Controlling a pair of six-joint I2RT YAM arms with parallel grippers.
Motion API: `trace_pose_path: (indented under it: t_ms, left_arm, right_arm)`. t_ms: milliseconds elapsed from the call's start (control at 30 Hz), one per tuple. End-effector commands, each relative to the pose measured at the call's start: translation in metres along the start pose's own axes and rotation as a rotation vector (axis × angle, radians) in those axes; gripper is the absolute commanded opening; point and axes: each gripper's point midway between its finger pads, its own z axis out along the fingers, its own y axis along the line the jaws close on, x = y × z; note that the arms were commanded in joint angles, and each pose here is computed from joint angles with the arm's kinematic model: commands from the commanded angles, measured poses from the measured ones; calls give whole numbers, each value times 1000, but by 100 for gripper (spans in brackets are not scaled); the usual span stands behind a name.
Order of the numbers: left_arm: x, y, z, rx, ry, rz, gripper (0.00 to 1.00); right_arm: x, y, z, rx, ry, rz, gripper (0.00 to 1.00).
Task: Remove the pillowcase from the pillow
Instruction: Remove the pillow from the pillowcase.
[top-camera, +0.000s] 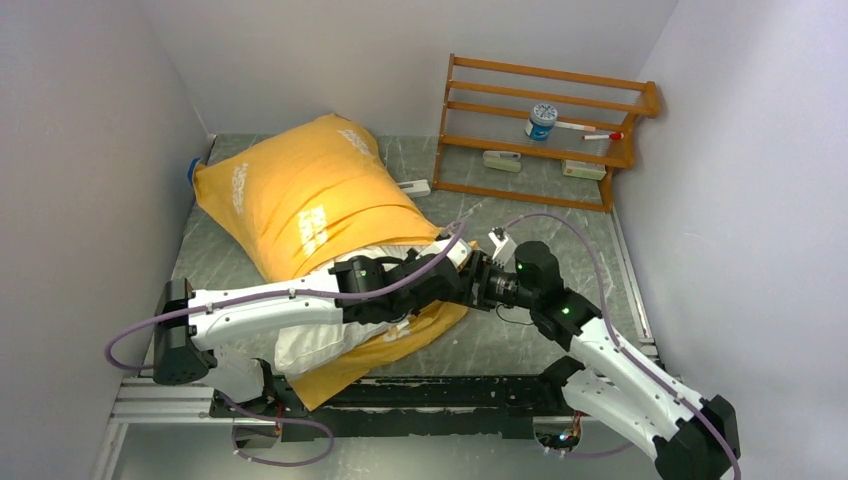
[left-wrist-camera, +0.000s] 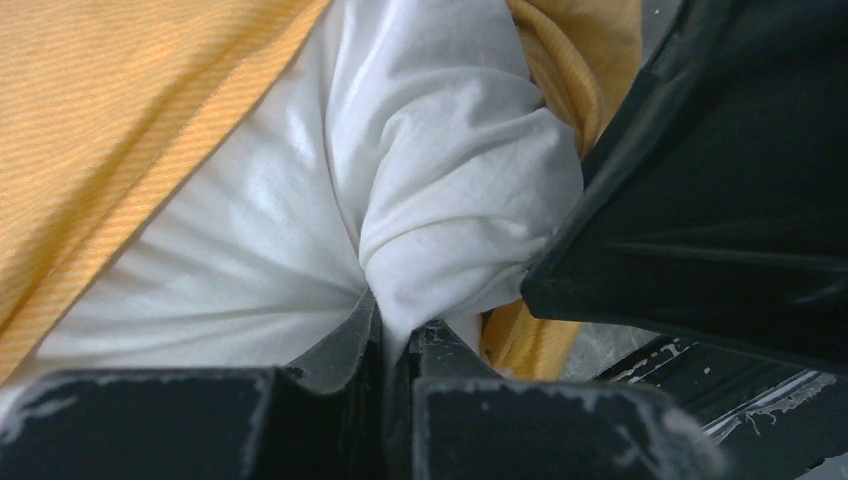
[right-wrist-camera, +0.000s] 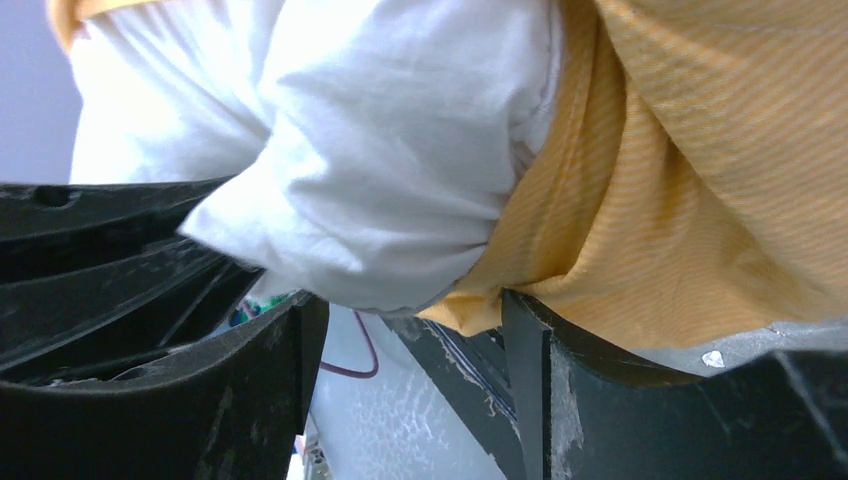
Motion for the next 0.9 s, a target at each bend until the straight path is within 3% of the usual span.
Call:
trace_pose_path:
  t_ms: [0,233,333,533,667,867]
  left_arm:
    - [-33,3,-10,12,-70,-101,5]
    - [-33,14,-13,-3,-53,-136,5]
    - [-35,19,-15,-3,-50,-161,5]
    - [-41,26,-27,4,-66,-182,5]
    - [-33,46,-34,-56,-52,-192,5]
    - [-10,62,-35,-77,-33,-244,5]
  right_arm:
    - [0,-1,11,54,17,-17,67]
    - [0,-14,25,215,-21,-66,70]
    - [-13,-39,18,412,-170,-12,72]
    - [-26,-66,10,546,-360,43,70]
    - [-16,-112,-15,826,-353,72,66]
    - [-3,-127,-27,914,-297,50,62]
